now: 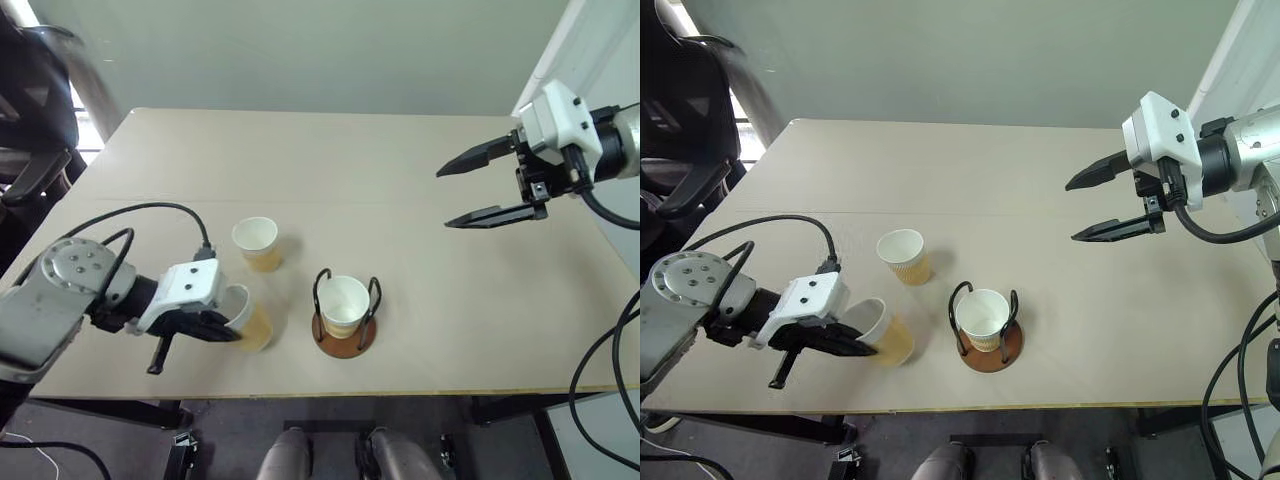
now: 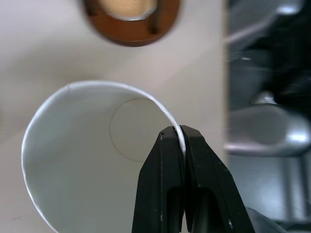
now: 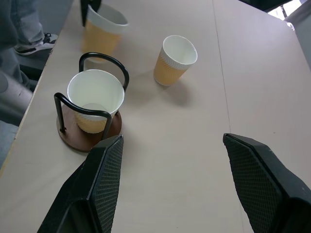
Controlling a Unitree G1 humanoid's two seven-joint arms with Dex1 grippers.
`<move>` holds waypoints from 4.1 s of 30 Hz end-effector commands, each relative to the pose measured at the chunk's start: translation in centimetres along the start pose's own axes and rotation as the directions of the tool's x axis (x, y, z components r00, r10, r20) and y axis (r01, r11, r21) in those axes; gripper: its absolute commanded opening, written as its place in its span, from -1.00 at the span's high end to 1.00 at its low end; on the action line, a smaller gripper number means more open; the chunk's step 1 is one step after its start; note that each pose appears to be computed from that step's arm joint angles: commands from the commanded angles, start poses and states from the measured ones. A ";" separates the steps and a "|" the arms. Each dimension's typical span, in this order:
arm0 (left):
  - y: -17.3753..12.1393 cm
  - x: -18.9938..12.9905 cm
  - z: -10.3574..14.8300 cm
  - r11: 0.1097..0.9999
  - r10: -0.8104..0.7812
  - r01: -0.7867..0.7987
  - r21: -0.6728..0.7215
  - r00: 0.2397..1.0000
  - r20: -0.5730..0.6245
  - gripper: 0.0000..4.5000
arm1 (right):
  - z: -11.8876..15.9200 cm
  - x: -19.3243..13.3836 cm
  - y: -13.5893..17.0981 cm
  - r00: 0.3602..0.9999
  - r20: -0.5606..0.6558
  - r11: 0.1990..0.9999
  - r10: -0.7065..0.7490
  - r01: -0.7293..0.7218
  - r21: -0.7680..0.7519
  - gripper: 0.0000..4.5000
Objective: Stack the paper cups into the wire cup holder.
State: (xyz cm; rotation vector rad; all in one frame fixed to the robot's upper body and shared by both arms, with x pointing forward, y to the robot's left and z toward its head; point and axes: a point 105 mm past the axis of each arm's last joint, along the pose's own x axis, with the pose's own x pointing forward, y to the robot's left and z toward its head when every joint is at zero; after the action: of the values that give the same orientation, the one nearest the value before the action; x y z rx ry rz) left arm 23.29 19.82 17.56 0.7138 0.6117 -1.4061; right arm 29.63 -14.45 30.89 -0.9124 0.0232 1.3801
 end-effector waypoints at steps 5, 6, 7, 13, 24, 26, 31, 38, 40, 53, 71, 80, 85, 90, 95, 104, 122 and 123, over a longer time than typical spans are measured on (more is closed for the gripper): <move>3.4 -6.1 7.7 0.946 0.091 -0.120 0.302 0.990 0.109 0.98 | 0.5 -3.6 -0.8 0.991 -0.050 0.991 -0.127 0.125 -0.040 -0.49; 4.0 -6.7 8.7 0.933 0.100 -0.138 0.333 0.987 0.126 0.98 | 0.4 -3.9 -0.8 0.989 -0.057 0.990 -0.135 0.133 -0.039 -0.49; 4.6 -7.1 10.1 0.914 0.101 -0.151 0.375 0.983 0.152 0.98 | 0.4 -4.4 -0.7 0.987 -0.059 0.989 -0.147 0.146 -0.031 -0.49; 5.4 -6.0 14.5 0.842 -0.035 -0.073 0.535 0.981 0.189 0.98 | 1.6 -6.3 2.2 0.996 0.006 0.995 -0.093 0.093 0.027 -0.49; 4.3 -1.5 16.9 0.709 -0.294 0.144 0.691 0.950 0.104 0.98 | 5.4 -5.8 7.3 0.986 0.150 0.991 -0.071 0.053 0.121 -0.49; 3.9 -0.9 17.0 0.680 -0.326 0.177 0.711 0.942 0.077 0.98 | 5.3 -5.7 7.5 0.987 0.129 0.989 -0.093 0.076 0.130 -0.49; 3.4 0.5 16.5 0.631 -0.377 0.247 0.736 0.926 0.012 0.98 | 5.3 -5.3 8.1 0.989 0.106 0.986 -0.106 0.091 0.139 -0.49; 4.2 2.8 16.4 0.565 -0.394 0.288 0.773 0.918 -0.054 0.98 | 6.0 -5.0 8.9 0.988 0.089 0.982 -0.129 0.115 0.148 -0.49; 4.5 3.2 16.6 0.556 -0.393 0.286 0.780 0.918 -0.056 0.98 | 6.1 -5.0 9.1 0.987 0.081 0.980 -0.137 0.123 0.156 -0.49; 4.6 3.6 16.6 0.536 -0.404 0.318 0.782 0.910 -0.093 0.98 | 5.9 -5.1 9.4 0.984 0.042 0.970 -0.175 0.165 0.177 -0.49; 5.7 4.8 15.8 0.533 -0.381 0.339 0.775 0.914 -0.138 0.42 | 5.8 -5.0 9.6 0.979 0.005 0.963 -0.202 0.198 0.181 -0.49; 6.1 4.6 16.2 0.532 -0.365 0.316 0.785 0.923 -0.125 -0.99 | 5.6 -5.1 9.4 0.977 -0.004 0.961 -0.213 0.210 0.180 -0.49; 7.6 3.4 17.2 0.602 -0.312 0.223 0.767 0.950 -0.031 -0.99 | 5.4 -5.1 9.3 0.977 -0.003 0.961 -0.212 0.209 0.180 -0.49; 13.2 1.1 15.4 0.781 -0.034 -0.011 0.625 0.998 0.059 -0.99 | 4.9 -5.2 8.8 0.976 0.000 0.962 -0.216 0.213 0.169 -0.49; 16.0 -1.6 8.2 0.903 0.161 -0.135 0.408 0.987 -0.028 -0.99 | 4.3 -5.1 8.6 0.979 -0.004 0.967 -0.203 0.201 0.154 -0.49; 15.9 -2.6 6.5 0.945 0.165 -0.167 0.283 0.986 0.031 -0.99 | 3.7 -5.0 8.1 0.982 -0.006 0.972 -0.191 0.190 0.137 -0.49; 14.0 -0.4 4.7 0.971 0.056 -0.062 0.229 0.998 0.032 -0.99 | 2.0 -5.0 8.1 0.978 -0.088 0.967 -0.190 0.202 0.156 -0.49; 14.0 -0.3 4.7 0.971 0.052 -0.057 0.230 0.998 0.030 -0.99 | 1.5 -4.9 7.9 0.972 -0.115 0.963 -0.206 0.222 0.155 -0.49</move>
State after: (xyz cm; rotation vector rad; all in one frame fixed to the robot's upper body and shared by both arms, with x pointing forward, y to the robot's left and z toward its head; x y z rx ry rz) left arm 37.45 17.05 21.67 0.8916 0.4136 -1.4090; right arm 20.66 -17.90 29.83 -0.7668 0.1119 1.1755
